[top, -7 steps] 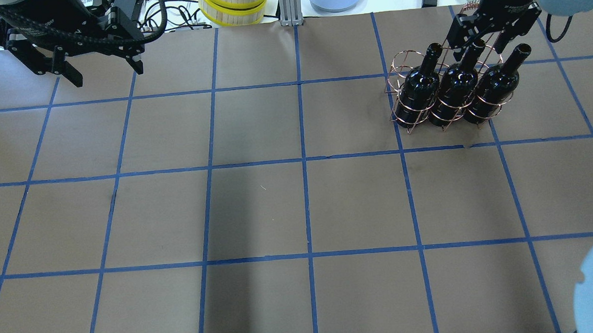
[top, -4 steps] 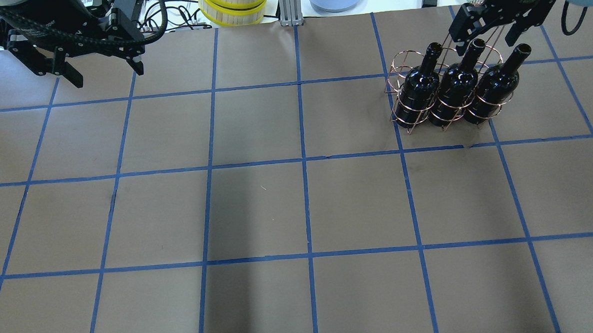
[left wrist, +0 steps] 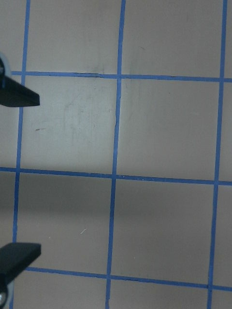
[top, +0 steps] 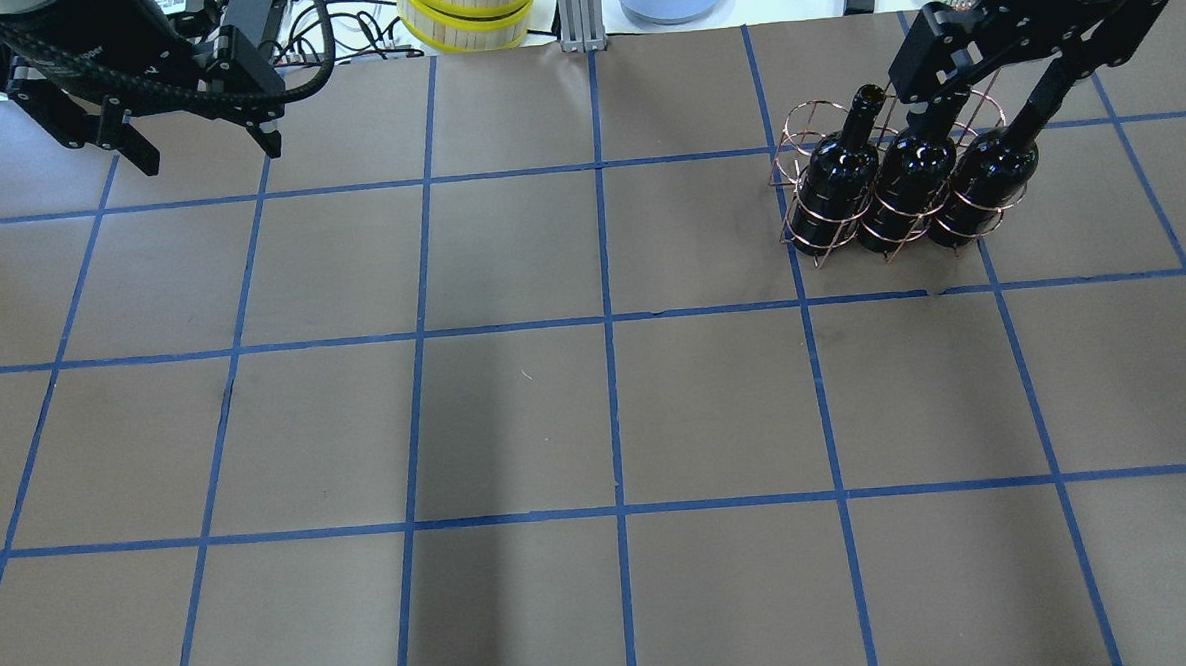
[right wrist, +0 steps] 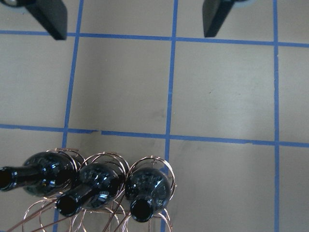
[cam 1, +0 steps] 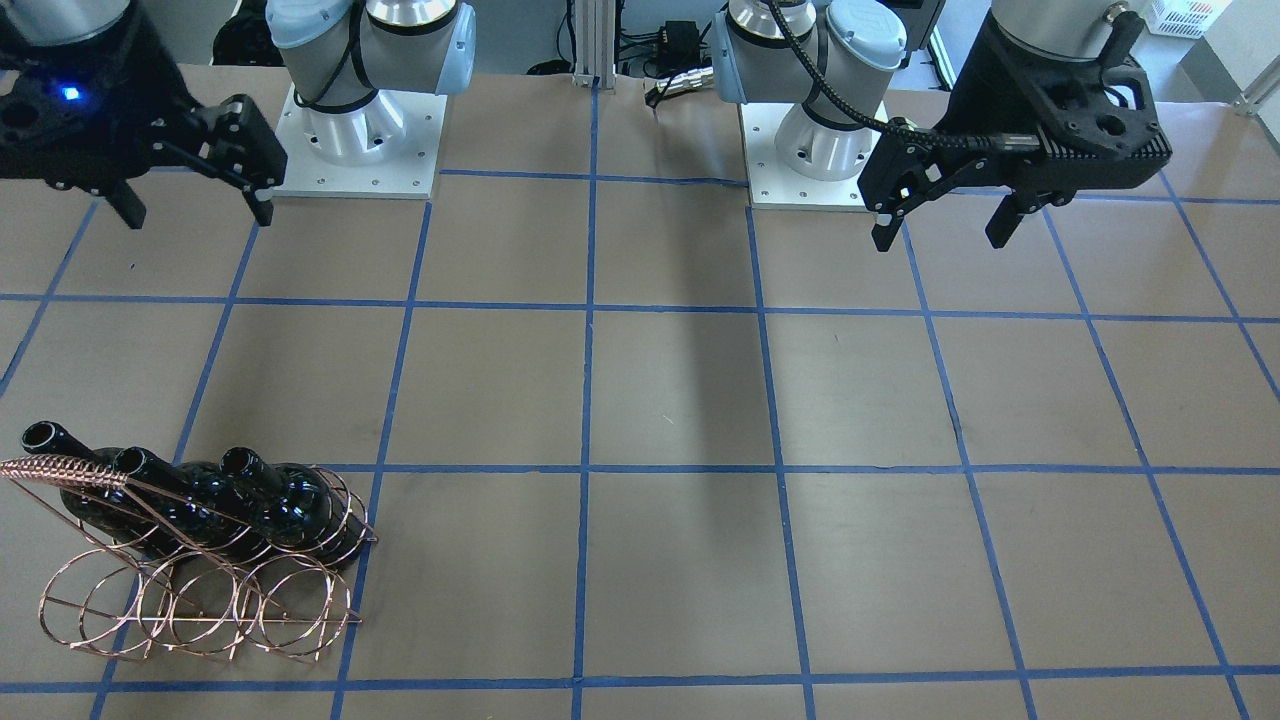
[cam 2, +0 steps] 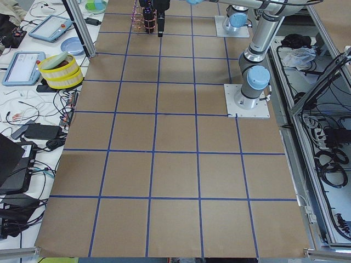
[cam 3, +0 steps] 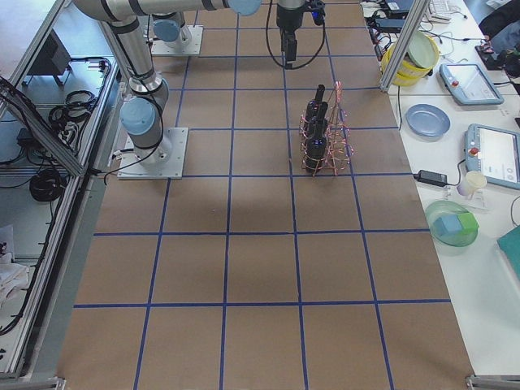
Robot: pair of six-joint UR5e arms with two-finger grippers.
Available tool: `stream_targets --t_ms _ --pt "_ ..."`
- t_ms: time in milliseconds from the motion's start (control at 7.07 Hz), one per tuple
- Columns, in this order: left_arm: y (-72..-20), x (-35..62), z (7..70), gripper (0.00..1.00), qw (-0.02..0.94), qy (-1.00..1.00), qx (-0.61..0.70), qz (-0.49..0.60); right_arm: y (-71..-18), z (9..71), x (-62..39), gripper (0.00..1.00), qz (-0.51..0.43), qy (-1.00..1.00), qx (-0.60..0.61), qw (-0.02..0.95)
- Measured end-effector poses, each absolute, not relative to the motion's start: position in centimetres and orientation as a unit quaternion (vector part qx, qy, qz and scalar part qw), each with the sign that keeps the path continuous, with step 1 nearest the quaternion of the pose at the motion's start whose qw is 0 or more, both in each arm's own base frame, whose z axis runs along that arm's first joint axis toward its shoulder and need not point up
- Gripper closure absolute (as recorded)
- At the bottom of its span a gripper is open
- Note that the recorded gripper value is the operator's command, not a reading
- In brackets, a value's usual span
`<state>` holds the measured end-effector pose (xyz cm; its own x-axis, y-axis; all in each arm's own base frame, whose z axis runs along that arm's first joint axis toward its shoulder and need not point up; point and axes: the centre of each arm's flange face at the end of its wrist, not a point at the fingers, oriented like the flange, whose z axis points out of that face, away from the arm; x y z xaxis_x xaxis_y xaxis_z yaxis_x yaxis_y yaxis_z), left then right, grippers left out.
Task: Place wine into wine basket
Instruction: 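Open the right gripper and raise it off the bottle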
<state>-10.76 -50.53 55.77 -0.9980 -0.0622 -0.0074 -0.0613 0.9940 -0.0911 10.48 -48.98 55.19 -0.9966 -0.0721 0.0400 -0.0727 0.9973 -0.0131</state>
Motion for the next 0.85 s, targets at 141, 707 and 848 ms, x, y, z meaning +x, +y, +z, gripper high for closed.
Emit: stream_targets --t_ms 141,707,848 --pt "-50.6 -10.8 55.7 0.0 0.004 0.999 -0.027 -0.046 -47.4 55.8 12.8 0.15 0.005 -0.999 0.035 0.022" --pt "-50.5 -10.9 55.4 0.0 0.005 0.999 -0.023 -0.044 -44.1 53.1 17.0 0.01 0.01 -0.998 0.066 0.021" --pt "-50.4 -10.9 55.3 0.0 0.006 0.999 -0.023 -0.044 -44.4 53.3 15.8 0.0 0.022 -0.997 0.065 0.022"
